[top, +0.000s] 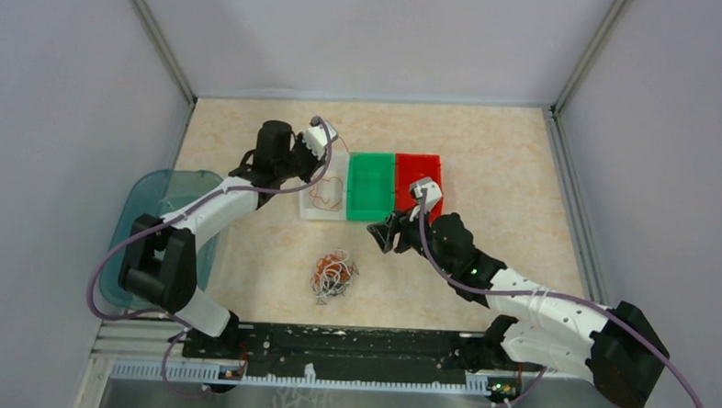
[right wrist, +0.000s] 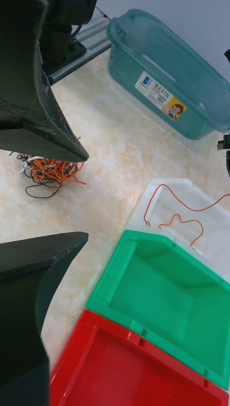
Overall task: Untangle the cables
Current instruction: Place the cable in the bin.
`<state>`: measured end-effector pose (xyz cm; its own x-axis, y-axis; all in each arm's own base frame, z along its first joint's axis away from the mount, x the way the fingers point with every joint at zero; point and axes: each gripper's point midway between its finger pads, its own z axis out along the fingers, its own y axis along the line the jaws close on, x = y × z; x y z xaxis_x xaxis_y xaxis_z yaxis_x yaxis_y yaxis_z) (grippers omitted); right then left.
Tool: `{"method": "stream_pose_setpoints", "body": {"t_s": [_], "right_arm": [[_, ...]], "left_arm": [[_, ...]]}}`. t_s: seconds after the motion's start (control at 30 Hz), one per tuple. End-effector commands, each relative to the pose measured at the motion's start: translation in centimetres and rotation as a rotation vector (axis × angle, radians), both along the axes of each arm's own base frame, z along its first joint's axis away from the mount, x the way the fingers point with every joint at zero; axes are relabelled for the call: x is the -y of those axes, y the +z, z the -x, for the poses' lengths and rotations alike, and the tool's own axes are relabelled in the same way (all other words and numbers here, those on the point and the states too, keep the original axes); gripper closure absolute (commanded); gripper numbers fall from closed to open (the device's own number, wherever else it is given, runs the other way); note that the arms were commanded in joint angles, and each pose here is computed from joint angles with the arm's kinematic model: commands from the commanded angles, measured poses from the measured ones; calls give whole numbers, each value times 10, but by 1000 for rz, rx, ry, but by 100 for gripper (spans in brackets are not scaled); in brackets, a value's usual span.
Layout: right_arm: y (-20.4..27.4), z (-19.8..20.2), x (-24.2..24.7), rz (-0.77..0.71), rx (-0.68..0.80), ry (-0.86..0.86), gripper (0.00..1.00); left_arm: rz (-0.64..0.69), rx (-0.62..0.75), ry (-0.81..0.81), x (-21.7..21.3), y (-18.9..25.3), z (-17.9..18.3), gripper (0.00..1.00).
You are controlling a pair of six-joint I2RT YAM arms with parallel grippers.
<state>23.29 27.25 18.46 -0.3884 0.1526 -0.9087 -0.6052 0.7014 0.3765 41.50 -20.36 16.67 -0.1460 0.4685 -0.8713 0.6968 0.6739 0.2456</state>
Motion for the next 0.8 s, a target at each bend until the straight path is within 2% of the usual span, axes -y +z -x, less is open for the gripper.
{"method": "stream_pose_setpoints", "body": {"t_s": [0.0, 0.13, 0.27, 0.6, 0.77], "right_arm": [[14, -8, 0, -17, 27, -25, 44], [15, -10, 1, -20, 21, -34, 44], [14, -12, -1, -17, 14, -34, 44], [10, -15, -8, -11, -2, -22, 44], [8, -14, -8, -8, -10, -20, 44]], "left_arm": [[51, -49, -73, 19, -5, 5, 100], [-92, -32, 23, -6, -31, -11, 100], [-125, 56, 94, -32, -34, -18, 100], [-224, 105, 80, -47, -42, -8, 100], [-215, 135, 19, -34, -36, -9, 98]]}}
